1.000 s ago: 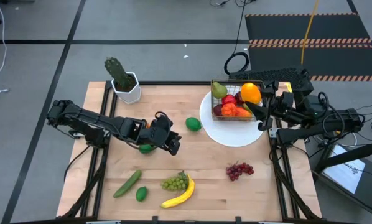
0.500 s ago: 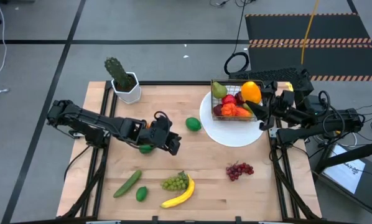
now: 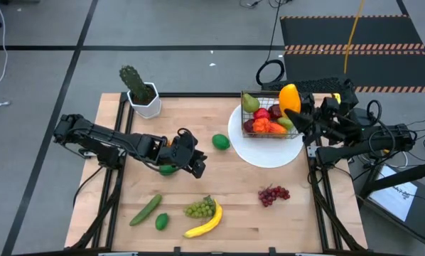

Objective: Build produce basket
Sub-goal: Put the yellow mango into the gold wire basket

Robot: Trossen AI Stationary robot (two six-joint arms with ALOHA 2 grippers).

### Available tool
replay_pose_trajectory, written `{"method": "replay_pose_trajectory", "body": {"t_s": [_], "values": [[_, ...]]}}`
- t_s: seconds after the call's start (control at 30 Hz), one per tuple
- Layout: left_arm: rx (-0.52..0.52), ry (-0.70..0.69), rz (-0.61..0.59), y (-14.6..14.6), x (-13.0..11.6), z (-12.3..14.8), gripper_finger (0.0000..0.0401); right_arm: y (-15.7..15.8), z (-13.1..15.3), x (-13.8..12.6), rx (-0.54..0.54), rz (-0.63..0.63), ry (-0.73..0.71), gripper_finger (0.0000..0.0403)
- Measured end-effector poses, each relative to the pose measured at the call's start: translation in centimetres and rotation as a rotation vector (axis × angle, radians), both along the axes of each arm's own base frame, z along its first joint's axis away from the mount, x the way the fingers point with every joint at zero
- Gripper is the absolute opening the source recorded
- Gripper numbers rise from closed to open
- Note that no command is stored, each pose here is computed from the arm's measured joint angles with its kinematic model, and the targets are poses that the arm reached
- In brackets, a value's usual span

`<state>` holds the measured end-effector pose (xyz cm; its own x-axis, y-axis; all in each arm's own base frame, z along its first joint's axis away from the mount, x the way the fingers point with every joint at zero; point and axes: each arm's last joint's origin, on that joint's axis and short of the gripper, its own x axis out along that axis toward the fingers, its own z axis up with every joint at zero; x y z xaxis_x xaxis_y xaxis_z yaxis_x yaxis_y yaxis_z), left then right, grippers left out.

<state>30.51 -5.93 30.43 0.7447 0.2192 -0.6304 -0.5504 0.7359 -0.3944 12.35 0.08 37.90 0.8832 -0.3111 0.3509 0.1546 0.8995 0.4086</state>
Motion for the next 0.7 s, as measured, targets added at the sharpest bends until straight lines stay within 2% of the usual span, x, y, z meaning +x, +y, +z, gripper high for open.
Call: {"method": "replay_pose_trajectory", "body": {"t_s": [0.3, 0.7], "values": [[-0.004, 0.007, -0.029, -0.07, 0.01, -0.01, 0.0108, -0.24, -0.03, -0.10, 0.328, 0.033, -0.118, 0.0231], [0.043, 0.020, -0.072, -0.08, 0.01, -0.02, 0.0108, -0.49, -0.09, -0.20, 0.615, 0.050, -0.249, 0.0231]]}}
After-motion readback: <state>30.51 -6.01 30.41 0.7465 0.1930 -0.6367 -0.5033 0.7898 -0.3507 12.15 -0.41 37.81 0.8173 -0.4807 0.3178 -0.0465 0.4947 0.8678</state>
